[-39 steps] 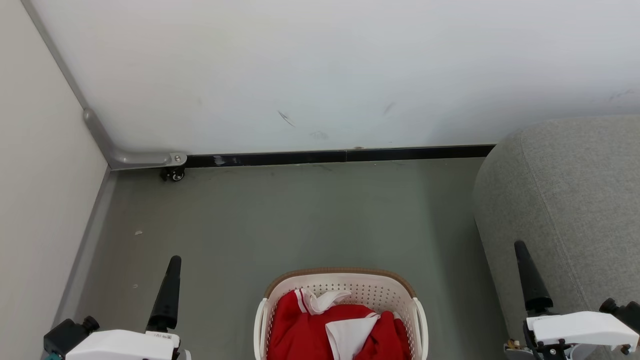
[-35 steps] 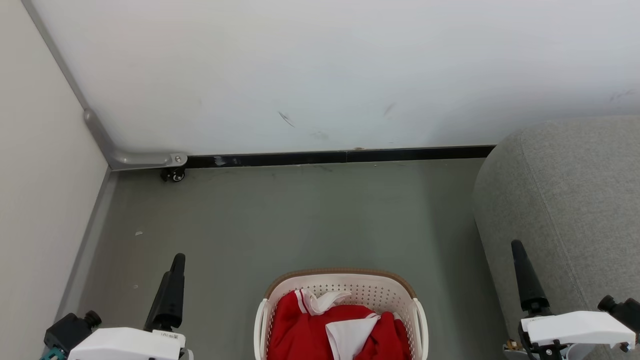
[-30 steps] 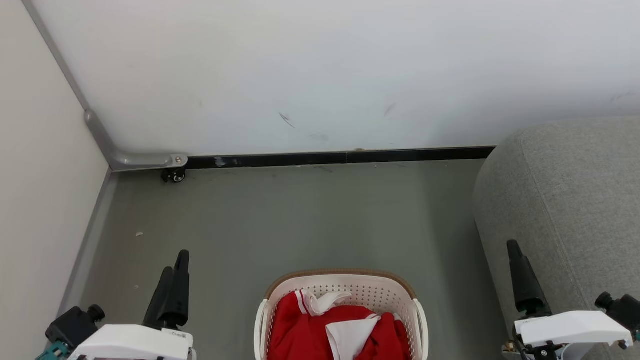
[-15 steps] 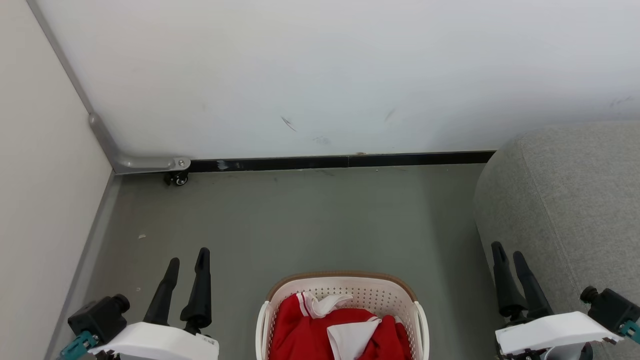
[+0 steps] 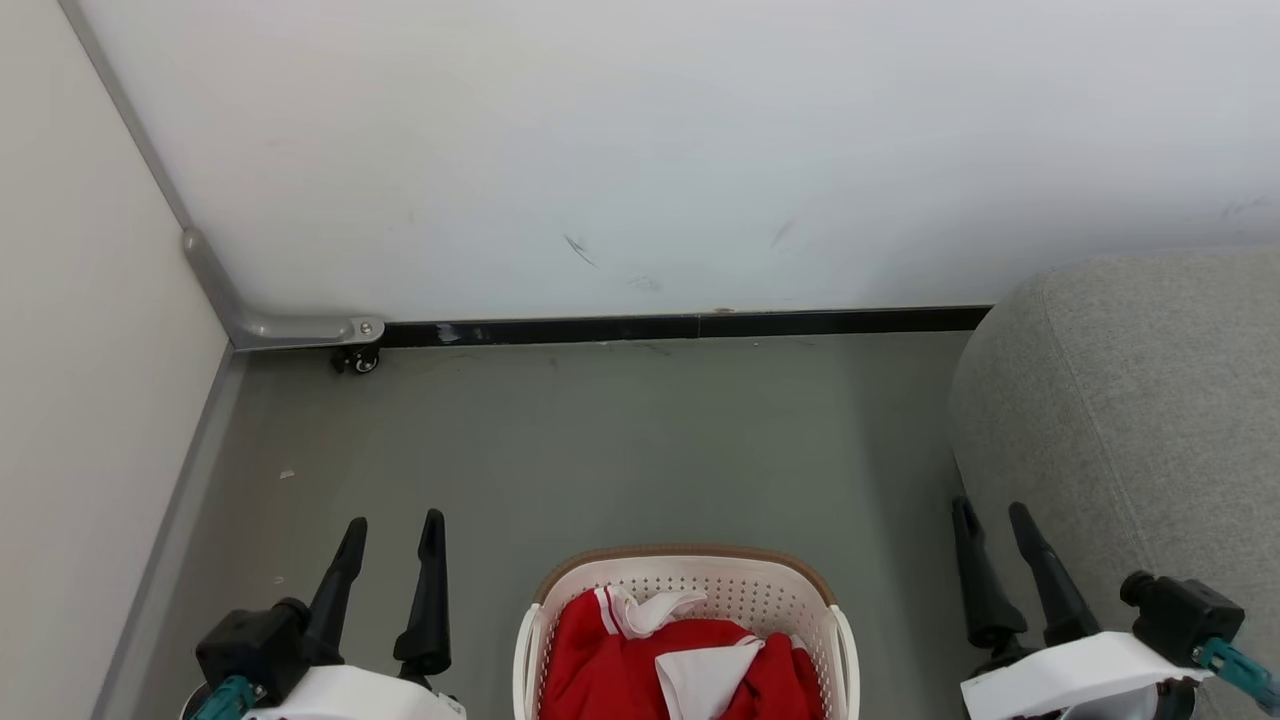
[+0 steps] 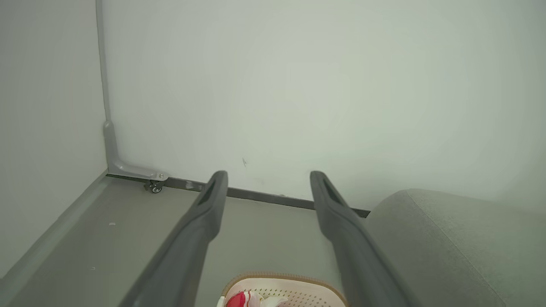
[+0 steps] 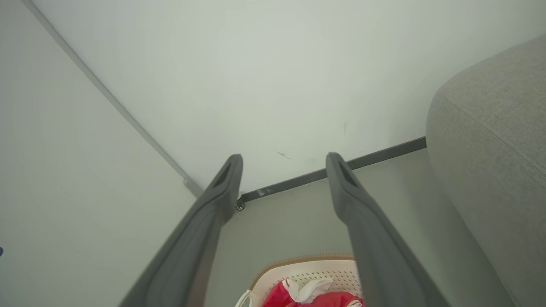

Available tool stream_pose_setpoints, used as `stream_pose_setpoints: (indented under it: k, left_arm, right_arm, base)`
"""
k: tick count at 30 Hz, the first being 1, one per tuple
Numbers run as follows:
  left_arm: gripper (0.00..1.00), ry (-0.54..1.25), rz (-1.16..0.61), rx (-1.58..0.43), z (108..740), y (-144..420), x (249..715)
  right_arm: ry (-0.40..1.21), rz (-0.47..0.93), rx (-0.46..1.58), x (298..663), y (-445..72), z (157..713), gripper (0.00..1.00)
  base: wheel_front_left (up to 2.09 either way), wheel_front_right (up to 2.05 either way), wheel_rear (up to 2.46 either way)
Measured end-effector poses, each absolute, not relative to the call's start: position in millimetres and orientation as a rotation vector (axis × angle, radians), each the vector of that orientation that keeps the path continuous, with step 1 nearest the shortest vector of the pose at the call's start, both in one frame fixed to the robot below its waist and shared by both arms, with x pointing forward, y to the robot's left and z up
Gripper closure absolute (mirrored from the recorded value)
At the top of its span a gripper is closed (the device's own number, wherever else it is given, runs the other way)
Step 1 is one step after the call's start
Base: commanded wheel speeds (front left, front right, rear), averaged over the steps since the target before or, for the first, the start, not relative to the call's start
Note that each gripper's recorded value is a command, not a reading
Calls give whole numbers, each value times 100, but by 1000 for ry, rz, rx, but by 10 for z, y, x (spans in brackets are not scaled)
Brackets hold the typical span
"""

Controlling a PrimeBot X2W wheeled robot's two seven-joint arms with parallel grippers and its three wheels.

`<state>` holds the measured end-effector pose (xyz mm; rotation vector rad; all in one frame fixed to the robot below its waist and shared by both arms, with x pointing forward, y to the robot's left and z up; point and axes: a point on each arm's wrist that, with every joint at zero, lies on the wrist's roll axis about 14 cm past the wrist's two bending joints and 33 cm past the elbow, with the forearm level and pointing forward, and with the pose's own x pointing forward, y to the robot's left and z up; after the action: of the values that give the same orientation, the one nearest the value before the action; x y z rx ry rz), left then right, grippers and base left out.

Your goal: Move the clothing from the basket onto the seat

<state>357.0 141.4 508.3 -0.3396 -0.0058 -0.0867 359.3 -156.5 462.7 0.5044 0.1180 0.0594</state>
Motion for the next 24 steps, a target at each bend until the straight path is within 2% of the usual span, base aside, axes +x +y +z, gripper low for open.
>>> stream_pose_setpoints:
  k: [24]
  left_arm:
    - [0, -81, -55, -5, 5091, 1397, 3453]
  right_arm:
    - [133, 151, 162, 3549, -1423, 4554, 0]
  base:
    - [0, 0, 0]
